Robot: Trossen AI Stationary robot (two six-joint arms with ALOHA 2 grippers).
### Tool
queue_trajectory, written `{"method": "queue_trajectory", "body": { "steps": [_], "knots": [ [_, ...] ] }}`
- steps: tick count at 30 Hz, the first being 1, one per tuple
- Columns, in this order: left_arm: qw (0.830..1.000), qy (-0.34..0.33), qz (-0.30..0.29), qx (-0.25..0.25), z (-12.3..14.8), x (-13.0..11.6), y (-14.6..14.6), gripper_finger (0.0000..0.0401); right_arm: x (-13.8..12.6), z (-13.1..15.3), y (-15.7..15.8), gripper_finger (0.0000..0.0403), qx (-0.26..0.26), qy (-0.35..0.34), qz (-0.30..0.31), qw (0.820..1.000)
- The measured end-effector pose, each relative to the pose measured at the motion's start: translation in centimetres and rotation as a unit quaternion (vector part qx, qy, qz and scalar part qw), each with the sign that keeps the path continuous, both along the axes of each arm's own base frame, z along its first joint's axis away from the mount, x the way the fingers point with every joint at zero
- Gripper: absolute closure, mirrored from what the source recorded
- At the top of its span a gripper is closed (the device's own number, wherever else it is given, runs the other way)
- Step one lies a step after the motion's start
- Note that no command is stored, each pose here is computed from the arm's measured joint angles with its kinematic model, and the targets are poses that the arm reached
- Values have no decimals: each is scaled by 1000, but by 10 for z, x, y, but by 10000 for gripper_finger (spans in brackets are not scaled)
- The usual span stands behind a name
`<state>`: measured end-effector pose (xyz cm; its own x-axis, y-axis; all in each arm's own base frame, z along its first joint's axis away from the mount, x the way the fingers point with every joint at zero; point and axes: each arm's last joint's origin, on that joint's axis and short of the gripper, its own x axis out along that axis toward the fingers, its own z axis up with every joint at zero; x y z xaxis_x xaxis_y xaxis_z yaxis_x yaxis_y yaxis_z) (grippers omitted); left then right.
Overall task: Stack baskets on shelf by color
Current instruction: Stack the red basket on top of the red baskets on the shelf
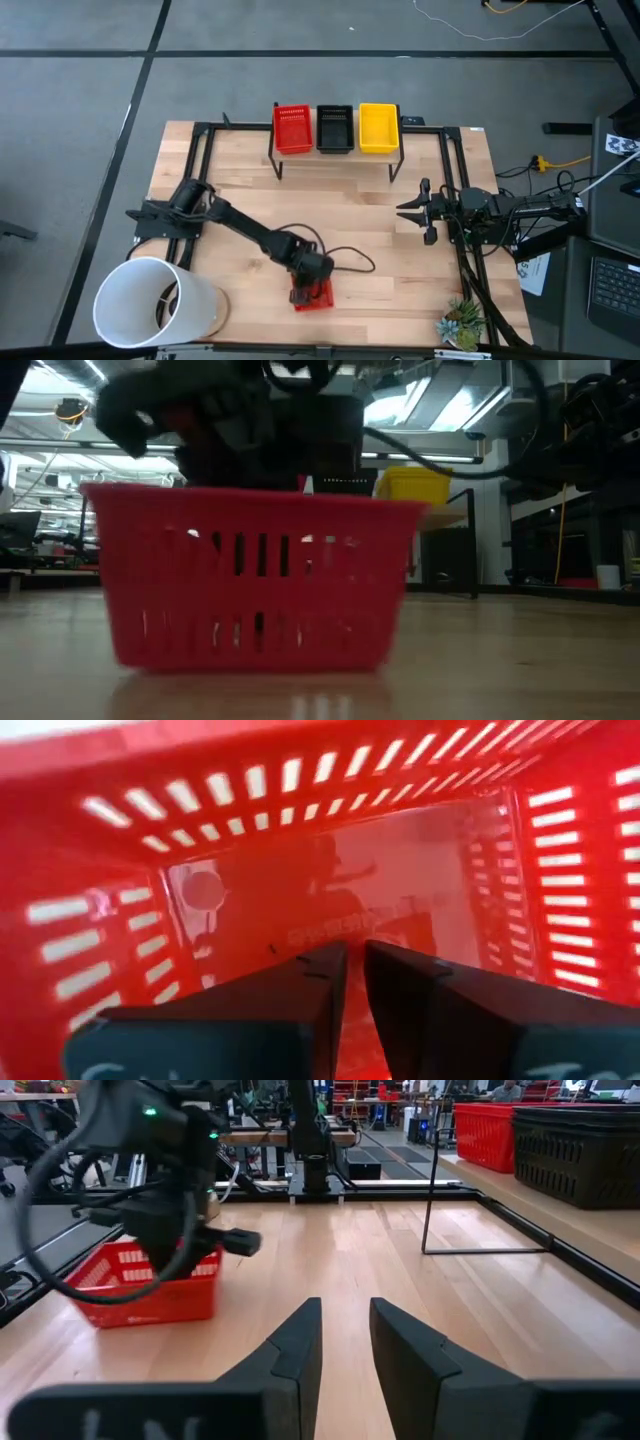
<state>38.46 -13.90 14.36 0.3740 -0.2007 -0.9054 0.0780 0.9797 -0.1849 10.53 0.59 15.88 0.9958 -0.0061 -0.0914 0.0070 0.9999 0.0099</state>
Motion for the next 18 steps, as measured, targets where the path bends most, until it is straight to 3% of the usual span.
{"method": "queue_trajectory", "body": {
  "steps": [9,14,18],
  "knots": [
    [997,-7,-39,73,0,16,78,377,0,0,0,315,0,0,0,1000],
    [996,-6,-20,87,0,19,117,389,0,0,0,315,0,1,0,1000],
    [996,0,-2,92,10,24,128,395,0,0,0,315,0,1,0,1000]
  ]
}}
